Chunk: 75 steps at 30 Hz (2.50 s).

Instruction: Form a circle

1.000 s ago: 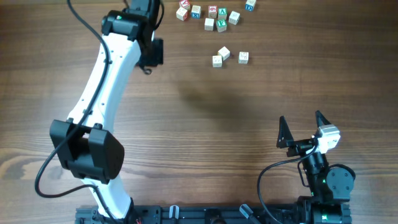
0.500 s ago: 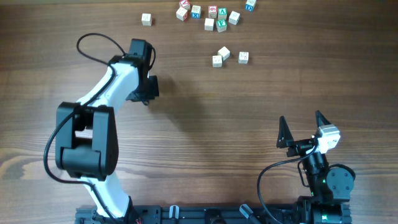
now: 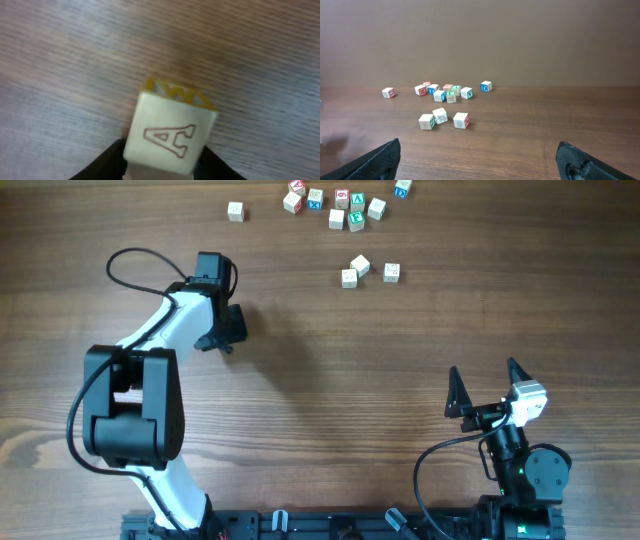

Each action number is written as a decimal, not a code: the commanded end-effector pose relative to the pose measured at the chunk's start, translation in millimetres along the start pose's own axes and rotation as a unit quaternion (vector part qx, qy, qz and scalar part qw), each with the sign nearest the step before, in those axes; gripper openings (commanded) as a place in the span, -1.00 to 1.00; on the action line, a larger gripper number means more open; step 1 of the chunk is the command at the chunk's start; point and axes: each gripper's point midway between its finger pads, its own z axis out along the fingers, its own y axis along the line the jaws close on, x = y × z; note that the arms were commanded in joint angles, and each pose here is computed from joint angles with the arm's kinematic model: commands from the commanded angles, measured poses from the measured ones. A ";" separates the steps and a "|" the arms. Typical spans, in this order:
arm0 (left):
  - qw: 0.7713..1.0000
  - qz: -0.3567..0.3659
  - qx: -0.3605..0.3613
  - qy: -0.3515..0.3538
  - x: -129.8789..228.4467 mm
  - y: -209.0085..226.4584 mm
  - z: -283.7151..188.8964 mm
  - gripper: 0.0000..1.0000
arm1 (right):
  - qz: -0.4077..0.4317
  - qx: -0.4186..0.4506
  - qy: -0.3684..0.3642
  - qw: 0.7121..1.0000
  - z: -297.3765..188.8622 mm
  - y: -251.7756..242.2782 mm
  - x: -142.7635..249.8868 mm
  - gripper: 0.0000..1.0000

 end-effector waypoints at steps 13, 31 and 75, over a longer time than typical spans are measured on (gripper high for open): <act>0.990 -0.132 -0.012 0.052 27.0 5.2 14.0 -0.14 | -0.010 0.001 -0.004 1.000 -0.2 0.0 -1.5 1.00; 0.987 -0.146 -0.059 0.021 19.1 22.2 13.7 -0.08 | -0.010 0.001 -0.004 1.000 -0.2 0.0 -1.5 0.99; 0.877 0.059 0.379 -0.288 -148.0 -221.9 -201.5 0.66 | -0.010 0.001 -0.004 1.000 -0.2 0.0 -1.5 1.00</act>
